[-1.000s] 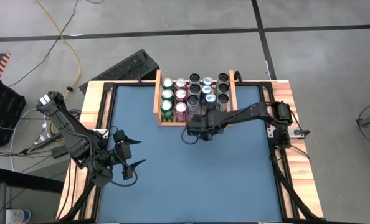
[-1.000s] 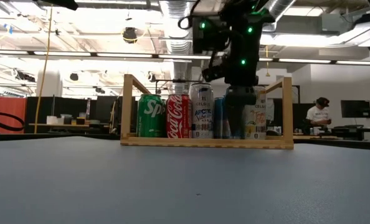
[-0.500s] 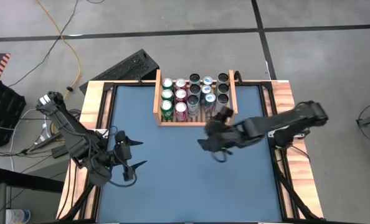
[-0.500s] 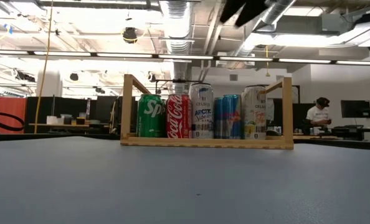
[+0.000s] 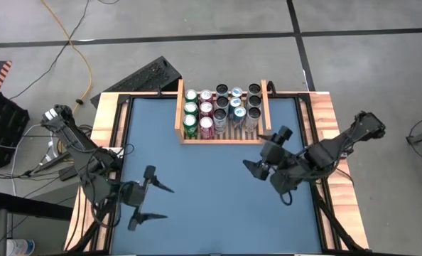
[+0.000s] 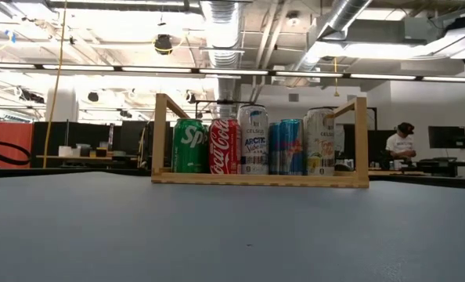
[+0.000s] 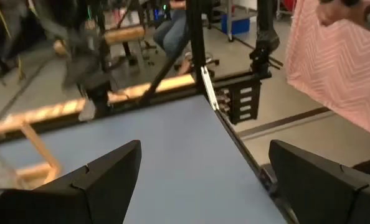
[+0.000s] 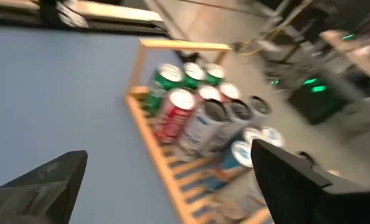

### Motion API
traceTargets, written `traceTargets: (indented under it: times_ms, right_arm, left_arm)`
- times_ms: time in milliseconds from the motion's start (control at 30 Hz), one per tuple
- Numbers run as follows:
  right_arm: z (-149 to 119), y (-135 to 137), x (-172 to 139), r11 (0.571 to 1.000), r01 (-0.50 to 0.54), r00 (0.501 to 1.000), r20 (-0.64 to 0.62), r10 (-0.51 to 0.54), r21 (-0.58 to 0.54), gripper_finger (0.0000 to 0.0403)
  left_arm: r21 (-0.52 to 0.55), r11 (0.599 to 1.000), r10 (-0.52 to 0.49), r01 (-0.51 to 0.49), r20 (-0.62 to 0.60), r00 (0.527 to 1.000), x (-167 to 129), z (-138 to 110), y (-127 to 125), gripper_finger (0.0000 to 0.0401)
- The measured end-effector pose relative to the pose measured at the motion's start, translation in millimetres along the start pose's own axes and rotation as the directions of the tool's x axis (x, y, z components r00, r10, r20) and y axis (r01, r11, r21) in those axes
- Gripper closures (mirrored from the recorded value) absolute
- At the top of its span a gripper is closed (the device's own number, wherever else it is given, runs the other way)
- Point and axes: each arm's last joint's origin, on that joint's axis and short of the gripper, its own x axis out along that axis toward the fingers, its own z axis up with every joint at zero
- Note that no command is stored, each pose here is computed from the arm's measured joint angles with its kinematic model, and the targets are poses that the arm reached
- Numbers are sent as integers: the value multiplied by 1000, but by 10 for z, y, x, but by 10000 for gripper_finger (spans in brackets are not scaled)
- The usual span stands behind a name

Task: Place canned beverage on shelf
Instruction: Return to Home Position

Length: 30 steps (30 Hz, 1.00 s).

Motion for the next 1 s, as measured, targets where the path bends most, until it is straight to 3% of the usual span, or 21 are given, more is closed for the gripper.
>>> traceTargets:
  times_ms: [133, 233, 333, 500, 633, 733, 833, 900, 1000]
  right_arm:
    - [-393, 112, 82, 998, 50, 999, 5, -50, -33, 129]
    - [-676, 125, 79, 997, 17, 1000, 23, -19, 74, 129]
    - [-796, 102, 21, 982, -47, 997, 72, 34, 181, 129]
    - [-623, -65, -178, 959, -92, 978, 207, 36, 267, 129]
    - [-384, -384, -400, 963, -95, 960, 280, 21, 252, 129]
    - [-328, -594, -517, 974, -150, 950, 299, 93, 171, 129]
    - [-333, -747, -582, 948, -230, 936, 317, 154, 218, 129]
    - [-373, -833, -604, 943, -301, 919, 308, 247, 143, 129]
    - [-432, -949, -606, 895, -422, 869, 345, 354, 145, 129]
  left_arm:
    - [57, 998, 21, -22, 24, 999, 48, 30, 80, 60]
    - [44, 999, -13, 11, 54, 998, 48, 79, 181, 60]
    - [12, 997, -71, 70, 91, 993, -100, 168, 347, 60]
    - [-37, 992, -117, 123, 137, 984, -544, 271, 651, 60]
    - [-112, 994, 29, -4, 215, 976, -937, 338, 893, 60]
    - [-187, 977, 143, -99, 238, 961, -1148, 342, 1014, 60]
    - [-248, 960, 187, -133, 206, 961, -1265, 285, 1075, 60]
    - [-201, 969, 182, -147, 166, 969, -1315, 224, 1093, 60]
    - [-167, 978, 150, -125, 149, 977, -1388, 178, 1115, 60]
